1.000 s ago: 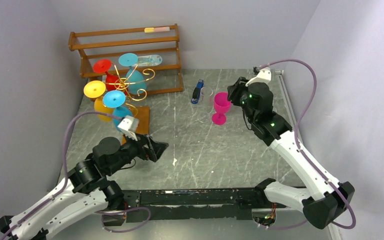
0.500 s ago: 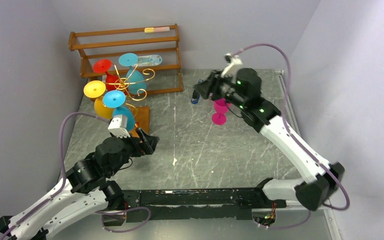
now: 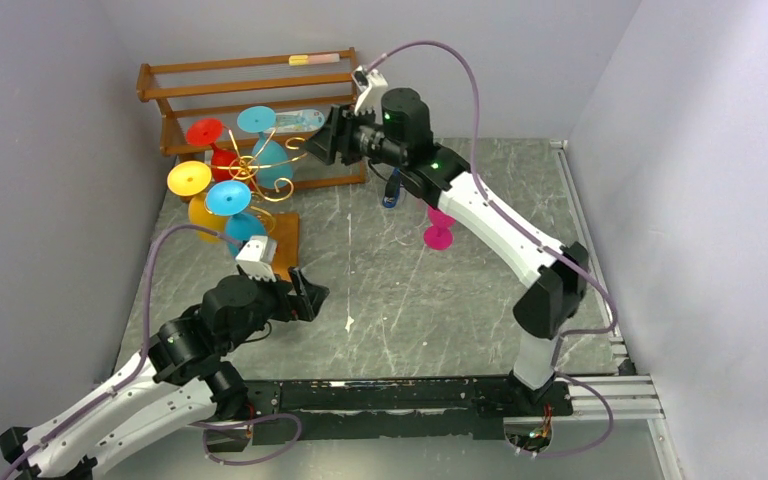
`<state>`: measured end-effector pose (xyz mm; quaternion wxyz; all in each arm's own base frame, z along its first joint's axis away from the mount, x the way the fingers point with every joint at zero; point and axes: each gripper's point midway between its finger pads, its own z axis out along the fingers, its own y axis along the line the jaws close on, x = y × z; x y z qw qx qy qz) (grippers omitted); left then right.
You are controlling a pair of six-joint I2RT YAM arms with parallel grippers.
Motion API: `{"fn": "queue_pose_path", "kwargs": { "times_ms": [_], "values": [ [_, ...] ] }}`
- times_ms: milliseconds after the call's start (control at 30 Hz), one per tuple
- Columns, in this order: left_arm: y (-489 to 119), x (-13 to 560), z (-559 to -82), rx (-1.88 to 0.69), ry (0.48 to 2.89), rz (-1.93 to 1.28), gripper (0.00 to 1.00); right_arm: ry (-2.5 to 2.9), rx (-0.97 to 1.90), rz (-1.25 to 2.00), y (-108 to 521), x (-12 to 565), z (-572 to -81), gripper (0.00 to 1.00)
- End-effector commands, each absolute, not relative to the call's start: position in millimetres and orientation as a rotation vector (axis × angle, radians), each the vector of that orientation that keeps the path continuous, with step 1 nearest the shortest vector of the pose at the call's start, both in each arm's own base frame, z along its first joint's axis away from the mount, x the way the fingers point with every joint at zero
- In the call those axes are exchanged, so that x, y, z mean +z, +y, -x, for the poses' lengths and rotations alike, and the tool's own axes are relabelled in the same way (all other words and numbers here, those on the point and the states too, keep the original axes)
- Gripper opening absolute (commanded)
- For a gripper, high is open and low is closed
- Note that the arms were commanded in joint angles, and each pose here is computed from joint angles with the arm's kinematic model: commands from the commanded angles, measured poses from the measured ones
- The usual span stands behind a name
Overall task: Take the wine glass off the wine glass rack
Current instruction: Move the wine rack to the center of the board.
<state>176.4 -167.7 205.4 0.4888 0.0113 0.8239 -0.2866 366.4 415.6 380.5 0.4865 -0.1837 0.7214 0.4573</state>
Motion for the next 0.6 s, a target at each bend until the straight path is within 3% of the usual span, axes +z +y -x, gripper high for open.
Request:
{"fn": "queue_pose_path", "kwargs": {
  "times_ms": [0, 567],
  "values": [
    [-180.8, 206.0, -175.1, -0.721, 1.995, -0.140, 0.97, 1.769, 1.180, 0.427, 438.1, 385.9, -376.7, 0.60],
    [-192.6, 207.3, -175.6, -0.734, 2.000, -0.217, 0.97, 1.859, 1.200, 0.441, 472.3, 350.0, -403.8, 0.64]
  ]
}}
